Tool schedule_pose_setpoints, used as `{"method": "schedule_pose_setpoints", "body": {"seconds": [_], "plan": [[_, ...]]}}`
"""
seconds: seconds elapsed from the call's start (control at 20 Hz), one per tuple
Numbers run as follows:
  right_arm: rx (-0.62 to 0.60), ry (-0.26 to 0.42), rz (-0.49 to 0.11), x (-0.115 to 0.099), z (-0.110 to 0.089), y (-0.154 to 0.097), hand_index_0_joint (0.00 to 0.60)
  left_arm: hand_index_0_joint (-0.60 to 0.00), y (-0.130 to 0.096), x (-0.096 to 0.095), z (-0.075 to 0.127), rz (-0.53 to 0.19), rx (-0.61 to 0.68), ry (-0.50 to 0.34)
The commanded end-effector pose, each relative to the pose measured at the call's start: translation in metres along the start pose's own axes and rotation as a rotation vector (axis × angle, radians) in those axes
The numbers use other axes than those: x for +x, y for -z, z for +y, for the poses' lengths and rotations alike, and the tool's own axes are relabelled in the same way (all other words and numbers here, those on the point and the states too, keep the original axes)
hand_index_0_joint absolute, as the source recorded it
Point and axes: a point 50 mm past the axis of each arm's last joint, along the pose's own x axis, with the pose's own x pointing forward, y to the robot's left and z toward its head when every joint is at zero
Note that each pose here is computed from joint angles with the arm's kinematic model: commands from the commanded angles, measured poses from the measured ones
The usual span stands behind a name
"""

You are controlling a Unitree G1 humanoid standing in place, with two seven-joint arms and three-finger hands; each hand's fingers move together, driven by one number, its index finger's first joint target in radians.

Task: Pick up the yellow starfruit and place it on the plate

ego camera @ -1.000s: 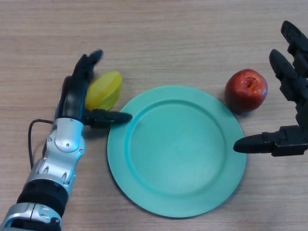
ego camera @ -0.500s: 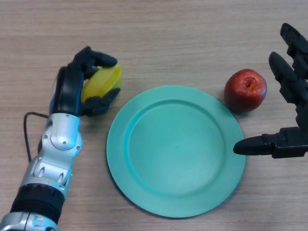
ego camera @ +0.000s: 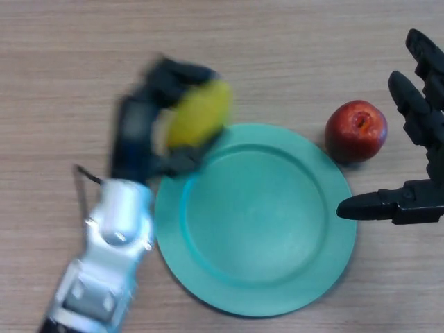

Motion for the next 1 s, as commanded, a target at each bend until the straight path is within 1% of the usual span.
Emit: {"method": "schedule_pose_setpoints", "body": {"seconds": [0.05,0.15,0.25,0.3,0.35,0.4,0.5,0.6,0.7,0.75,0.8,0.85,0.9,0.95,1.0], "plan": [[-0.026,0.018,-0.193,-0.001,-0.01,-0.032,0.0,-0.6,-0.023,-0.001,-0.002,-0.101,-0.046,0.016],[-0.04,0.021,-0.202,0.001,-0.01,-0.032,0.0,-0.6,-0.018,-0.006,-0.011,-0.06,-0.036,0.055],[-0.039,0.025,-0.205,0.002,-0.011,-0.031,0.0,-0.6,-0.014,-0.009,-0.015,-0.027,-0.043,0.078],[-0.041,0.026,-0.204,0.001,-0.011,-0.03,0.0,-0.6,-0.011,-0.01,-0.017,-0.014,-0.031,0.087],[-0.044,0.028,-0.203,0.001,-0.012,-0.029,0.0,-0.6,-0.007,-0.012,-0.02,0.008,0.008,0.113],[-0.041,0.03,-0.202,0.001,-0.012,-0.029,0.0,-0.6,-0.005,-0.013,-0.021,0.024,0.024,0.131],[-0.036,0.033,-0.201,0.001,-0.013,-0.029,0.0,-0.6,-0.001,-0.013,-0.022,0.064,0.015,0.154],[-0.039,0.033,-0.203,0.002,-0.013,-0.028,0.0,-0.6,0.005,-0.013,-0.023,0.117,0.042,0.188],[-0.038,0.032,-0.206,0.002,-0.012,-0.027,0.0,-0.6,0.008,-0.012,-0.022,0.139,0.065,0.2],[-0.037,0.031,-0.205,0.001,-0.012,-0.026,0.0,-0.55,0.009,-0.012,-0.022,0.144,0.067,0.201],[-0.035,0.03,-0.204,0.001,-0.012,-0.026,0.0,-0.45,0.009,-0.012,-0.022,0.144,0.067,0.2],[-0.033,0.029,-0.202,0.001,-0.012,-0.026,0.0,-0.3,0.01,-0.012,-0.022,0.146,0.068,0.197],[-0.031,0.029,-0.201,0.001,-0.012,-0.026,0.0,-0.2,0.01,-0.012,-0.021,0.149,0.07,0.194],[-0.032,0.031,-0.203,0.002,-0.011,-0.027,0.0,-0.05,0.012,-0.014,-0.02,0.16,0.085,0.189],[-0.031,0.031,-0.204,0.001,-0.01,-0.027,0.0,0.0,0.012,-0.015,-0.019,0.163,0.094,0.185]]}}
